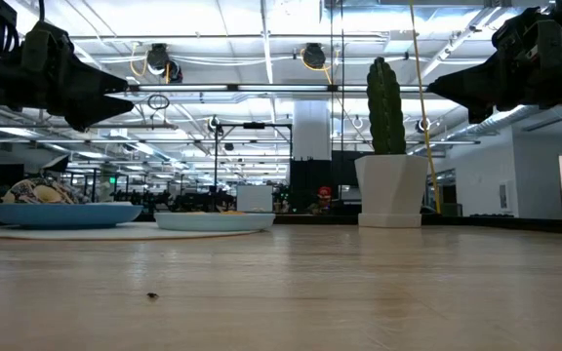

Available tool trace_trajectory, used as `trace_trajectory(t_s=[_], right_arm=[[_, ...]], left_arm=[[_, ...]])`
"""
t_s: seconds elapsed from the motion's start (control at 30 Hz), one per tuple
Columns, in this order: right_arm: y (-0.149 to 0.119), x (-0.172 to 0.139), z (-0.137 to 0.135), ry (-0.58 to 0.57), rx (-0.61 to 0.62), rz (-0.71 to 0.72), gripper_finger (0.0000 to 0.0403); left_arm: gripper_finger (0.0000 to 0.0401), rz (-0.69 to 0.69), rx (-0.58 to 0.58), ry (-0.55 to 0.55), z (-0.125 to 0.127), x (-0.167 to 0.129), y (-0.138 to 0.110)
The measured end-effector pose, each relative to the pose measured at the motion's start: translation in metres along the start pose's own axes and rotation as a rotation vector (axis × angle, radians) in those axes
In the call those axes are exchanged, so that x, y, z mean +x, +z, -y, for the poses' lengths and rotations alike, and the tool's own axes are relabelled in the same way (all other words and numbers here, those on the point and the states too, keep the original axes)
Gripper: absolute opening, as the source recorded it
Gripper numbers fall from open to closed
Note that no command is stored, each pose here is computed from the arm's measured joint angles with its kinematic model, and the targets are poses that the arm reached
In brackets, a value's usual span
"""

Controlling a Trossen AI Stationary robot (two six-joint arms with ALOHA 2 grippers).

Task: Pick & Place donuts
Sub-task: Return to Home Position

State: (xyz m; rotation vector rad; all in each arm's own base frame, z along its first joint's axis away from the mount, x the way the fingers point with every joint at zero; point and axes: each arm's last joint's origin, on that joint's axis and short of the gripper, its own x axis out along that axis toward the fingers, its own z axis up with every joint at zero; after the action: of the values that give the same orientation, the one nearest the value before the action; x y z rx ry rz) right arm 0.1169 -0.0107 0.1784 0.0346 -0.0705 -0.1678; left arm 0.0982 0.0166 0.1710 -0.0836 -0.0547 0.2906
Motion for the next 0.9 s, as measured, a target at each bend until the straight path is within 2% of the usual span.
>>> trace_trajectory(t_s=[0.9], right_arm=[[0.0,0.0,0.0,0.0,0.0,0.0,0.0045]], left_arm=[[0.031,-0.001,0.0,0.0,0.0,0.0,0.0]])
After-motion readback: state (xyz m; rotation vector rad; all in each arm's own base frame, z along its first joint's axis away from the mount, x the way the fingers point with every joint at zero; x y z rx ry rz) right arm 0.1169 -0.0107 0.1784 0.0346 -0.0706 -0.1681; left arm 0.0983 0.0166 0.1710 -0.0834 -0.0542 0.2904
